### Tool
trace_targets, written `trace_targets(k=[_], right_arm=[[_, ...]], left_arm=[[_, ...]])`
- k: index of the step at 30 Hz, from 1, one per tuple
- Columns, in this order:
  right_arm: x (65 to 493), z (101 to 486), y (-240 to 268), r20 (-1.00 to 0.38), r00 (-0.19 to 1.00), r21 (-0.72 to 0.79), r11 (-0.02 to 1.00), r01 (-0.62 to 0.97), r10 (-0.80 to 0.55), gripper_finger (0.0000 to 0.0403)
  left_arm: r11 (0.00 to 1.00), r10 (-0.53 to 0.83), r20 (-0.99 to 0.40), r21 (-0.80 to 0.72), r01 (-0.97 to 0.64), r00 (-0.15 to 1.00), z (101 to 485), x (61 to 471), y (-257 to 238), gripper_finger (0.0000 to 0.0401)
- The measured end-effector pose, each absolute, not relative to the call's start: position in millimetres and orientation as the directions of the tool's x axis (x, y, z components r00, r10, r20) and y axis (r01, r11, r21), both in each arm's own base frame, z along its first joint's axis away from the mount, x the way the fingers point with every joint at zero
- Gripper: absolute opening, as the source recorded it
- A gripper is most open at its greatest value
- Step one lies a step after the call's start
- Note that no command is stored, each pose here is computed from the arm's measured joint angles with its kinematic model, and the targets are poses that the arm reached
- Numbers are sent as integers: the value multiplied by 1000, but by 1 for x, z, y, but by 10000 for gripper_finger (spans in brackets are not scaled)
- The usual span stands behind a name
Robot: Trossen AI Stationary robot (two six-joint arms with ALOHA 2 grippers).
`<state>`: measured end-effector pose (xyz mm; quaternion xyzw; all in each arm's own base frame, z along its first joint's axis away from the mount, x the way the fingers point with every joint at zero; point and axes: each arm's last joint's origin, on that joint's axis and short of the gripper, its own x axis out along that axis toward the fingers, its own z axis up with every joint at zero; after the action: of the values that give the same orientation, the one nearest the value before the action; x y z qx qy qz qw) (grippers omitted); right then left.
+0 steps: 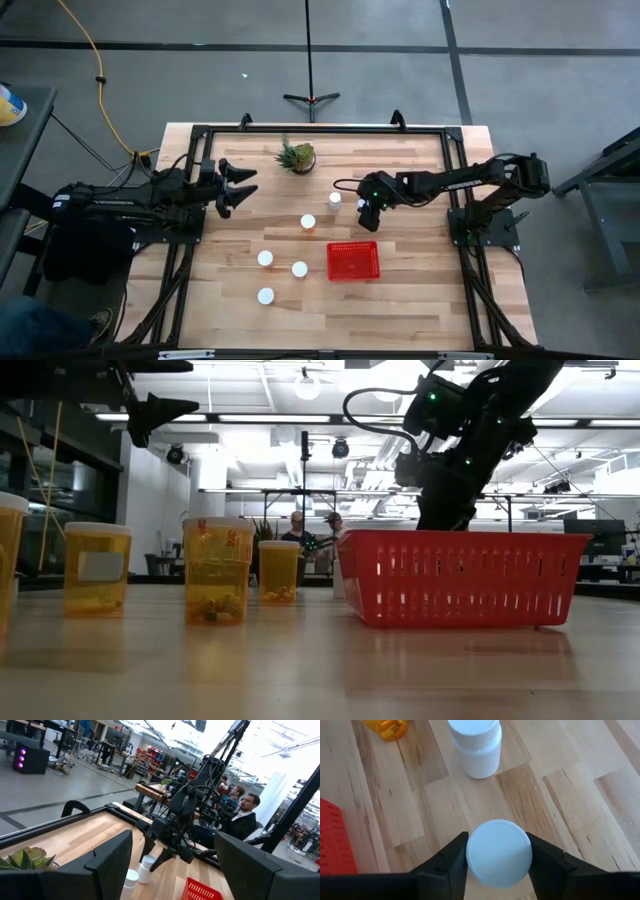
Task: Pick and place pill bottles into a basket
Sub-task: Put the white pill bottle into the red bin
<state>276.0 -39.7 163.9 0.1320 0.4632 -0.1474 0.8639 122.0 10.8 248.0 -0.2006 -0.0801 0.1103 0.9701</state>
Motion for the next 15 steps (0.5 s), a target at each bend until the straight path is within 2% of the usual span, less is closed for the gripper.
trace_targets(k=[8,15], right_arm=[[270,160,-39,-875,472,81,925,370,-112,203],[268,158,-39,-886,448,70,925,374,-114,181]], left_arm=[[893,256,111,-408,-191,960,248,122,11,314],[893,257,110,-408,-192,960,248,122,11,314]])
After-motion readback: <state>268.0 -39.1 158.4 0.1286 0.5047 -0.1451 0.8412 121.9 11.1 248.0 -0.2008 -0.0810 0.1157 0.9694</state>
